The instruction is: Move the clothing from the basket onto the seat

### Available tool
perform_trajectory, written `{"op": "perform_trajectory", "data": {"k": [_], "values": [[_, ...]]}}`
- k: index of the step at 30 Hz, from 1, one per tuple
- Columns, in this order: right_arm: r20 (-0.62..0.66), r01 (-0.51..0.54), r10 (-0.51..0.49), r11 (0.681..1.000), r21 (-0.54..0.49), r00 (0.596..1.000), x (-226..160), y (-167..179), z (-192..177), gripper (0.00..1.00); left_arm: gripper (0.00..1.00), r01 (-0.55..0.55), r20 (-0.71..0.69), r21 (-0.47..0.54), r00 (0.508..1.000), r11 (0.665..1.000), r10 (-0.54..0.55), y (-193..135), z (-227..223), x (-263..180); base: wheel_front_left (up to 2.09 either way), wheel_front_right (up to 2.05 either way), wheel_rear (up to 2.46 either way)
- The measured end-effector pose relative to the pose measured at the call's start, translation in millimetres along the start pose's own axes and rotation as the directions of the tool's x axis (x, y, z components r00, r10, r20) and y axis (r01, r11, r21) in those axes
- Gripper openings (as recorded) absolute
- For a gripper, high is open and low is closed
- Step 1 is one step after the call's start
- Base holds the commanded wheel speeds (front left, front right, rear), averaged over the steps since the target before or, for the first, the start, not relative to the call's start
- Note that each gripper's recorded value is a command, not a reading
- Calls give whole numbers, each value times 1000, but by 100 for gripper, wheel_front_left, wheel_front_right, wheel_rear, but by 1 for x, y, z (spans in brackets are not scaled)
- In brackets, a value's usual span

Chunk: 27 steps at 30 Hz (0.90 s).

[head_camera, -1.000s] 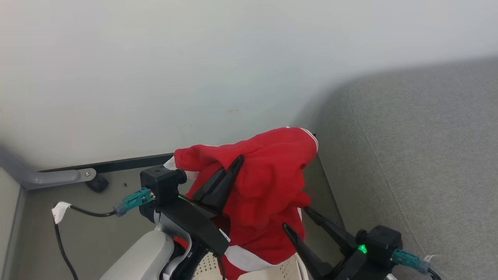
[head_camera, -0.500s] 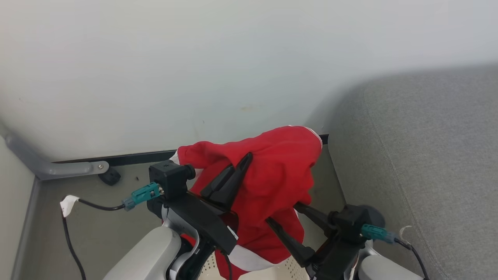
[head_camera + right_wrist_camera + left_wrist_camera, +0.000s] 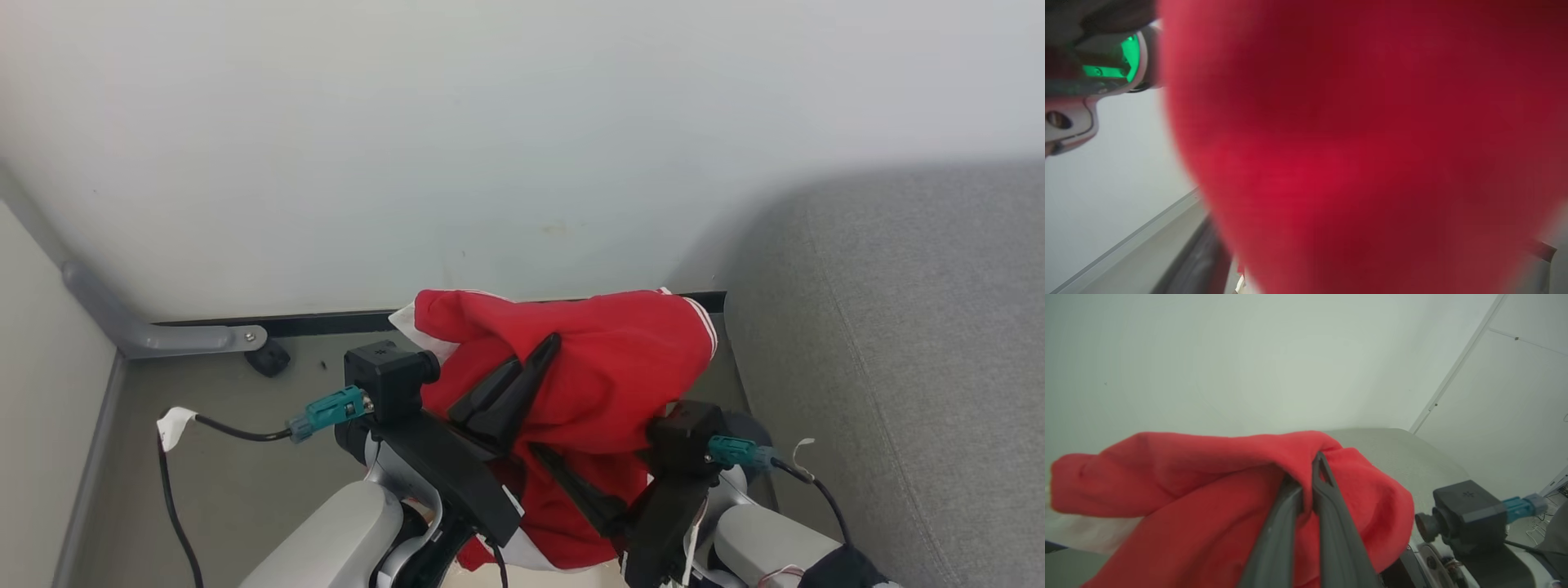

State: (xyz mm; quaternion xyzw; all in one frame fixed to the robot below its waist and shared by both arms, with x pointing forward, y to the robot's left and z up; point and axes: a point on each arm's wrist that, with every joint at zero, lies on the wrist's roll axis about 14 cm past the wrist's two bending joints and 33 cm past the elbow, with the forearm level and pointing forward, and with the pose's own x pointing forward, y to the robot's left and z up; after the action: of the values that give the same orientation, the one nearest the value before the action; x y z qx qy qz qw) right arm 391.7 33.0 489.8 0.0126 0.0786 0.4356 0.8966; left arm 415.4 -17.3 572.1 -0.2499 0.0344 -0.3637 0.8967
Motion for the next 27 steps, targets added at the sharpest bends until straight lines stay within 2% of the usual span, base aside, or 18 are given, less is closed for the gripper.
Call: {"op": "perform_trajectory", "data": {"k": [10, 11, 12, 17, 27], "values": [[-24, -45, 45, 999, -8, 999, 29, 11, 6, 100, 0, -2, 12, 1, 1000, 1000, 2, -4, 6, -5, 0, 0, 0], [-27, -48, 48, 999, -7, 998, 31, 12, 6, 22, 0, -4, 14, 3, 1000, 1000, 4, -4, 7, -5, 0, 0, 0], [-28, -52, 52, 999, -9, 998, 32, 13, 6, 0, 0, -7, 15, 3, 1000, 1000, 7, -3, 8, -6, 0, 0, 0], [-38, -86, 86, 996, -12, 996, 37, 24, 4, 0, 0, -33, 19, 2, 999, 999, 32, 6, 11, -10, 0, 0, 0], [-22, -62, 63, 998, 31, 998, 29, 21, 4, 0, 0, -124, -6, -20, 992, 992, 124, 36, 1, -21, 0, 0, 0]]}}
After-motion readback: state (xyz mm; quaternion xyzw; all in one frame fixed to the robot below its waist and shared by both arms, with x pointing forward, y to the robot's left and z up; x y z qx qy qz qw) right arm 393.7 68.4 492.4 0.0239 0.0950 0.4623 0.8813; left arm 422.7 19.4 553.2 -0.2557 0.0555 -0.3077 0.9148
